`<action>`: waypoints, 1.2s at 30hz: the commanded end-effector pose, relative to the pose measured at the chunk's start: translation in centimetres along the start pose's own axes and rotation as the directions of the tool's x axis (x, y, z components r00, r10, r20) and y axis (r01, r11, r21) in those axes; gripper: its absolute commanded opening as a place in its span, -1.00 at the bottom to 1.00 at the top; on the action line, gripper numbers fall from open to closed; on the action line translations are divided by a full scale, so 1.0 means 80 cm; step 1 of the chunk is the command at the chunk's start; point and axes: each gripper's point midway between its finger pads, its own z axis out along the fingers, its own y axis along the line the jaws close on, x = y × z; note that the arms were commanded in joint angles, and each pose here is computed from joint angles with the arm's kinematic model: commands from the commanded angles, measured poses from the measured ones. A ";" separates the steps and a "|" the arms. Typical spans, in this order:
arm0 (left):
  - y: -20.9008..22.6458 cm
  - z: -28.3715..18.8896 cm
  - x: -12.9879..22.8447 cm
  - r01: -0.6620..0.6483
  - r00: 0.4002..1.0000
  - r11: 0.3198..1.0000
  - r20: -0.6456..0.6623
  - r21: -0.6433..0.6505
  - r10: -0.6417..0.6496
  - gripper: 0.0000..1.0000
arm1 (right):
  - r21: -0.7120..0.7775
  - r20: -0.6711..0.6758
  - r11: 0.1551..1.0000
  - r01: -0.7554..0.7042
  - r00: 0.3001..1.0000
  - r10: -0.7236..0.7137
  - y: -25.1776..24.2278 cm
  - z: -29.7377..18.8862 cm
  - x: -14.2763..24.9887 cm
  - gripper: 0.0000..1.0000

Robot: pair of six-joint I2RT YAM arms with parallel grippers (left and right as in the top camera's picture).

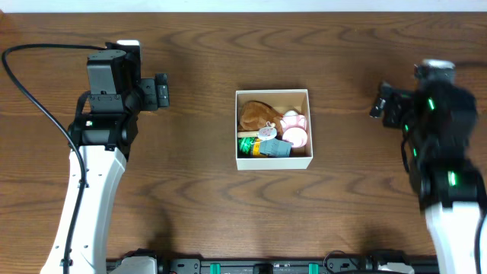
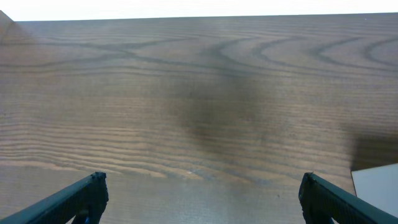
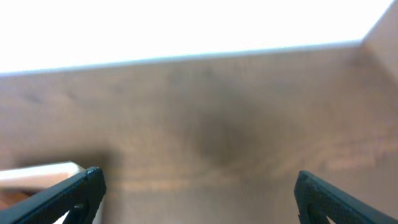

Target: Pack container

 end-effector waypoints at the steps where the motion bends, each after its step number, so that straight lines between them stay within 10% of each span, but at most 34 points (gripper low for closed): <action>1: 0.004 -0.005 -0.006 0.009 1.000 1.000 0.015 -0.011 -0.008 0.96 | -0.059 0.080 0.998 -0.014 0.997 0.019 0.007 -0.027 0.019 0.99; 17: 0.004 -0.005 -0.006 0.009 1.000 1.000 0.015 -0.011 -0.009 0.96 | -0.094 0.340 0.995 0.016 0.940 0.017 -0.007 -0.052 0.151 0.98; 36: 0.004 -0.005 -0.006 0.009 1.000 1.000 0.015 -0.011 -0.008 0.96 | -0.121 0.313 0.992 0.025 0.950 0.014 -0.004 -0.037 0.196 0.99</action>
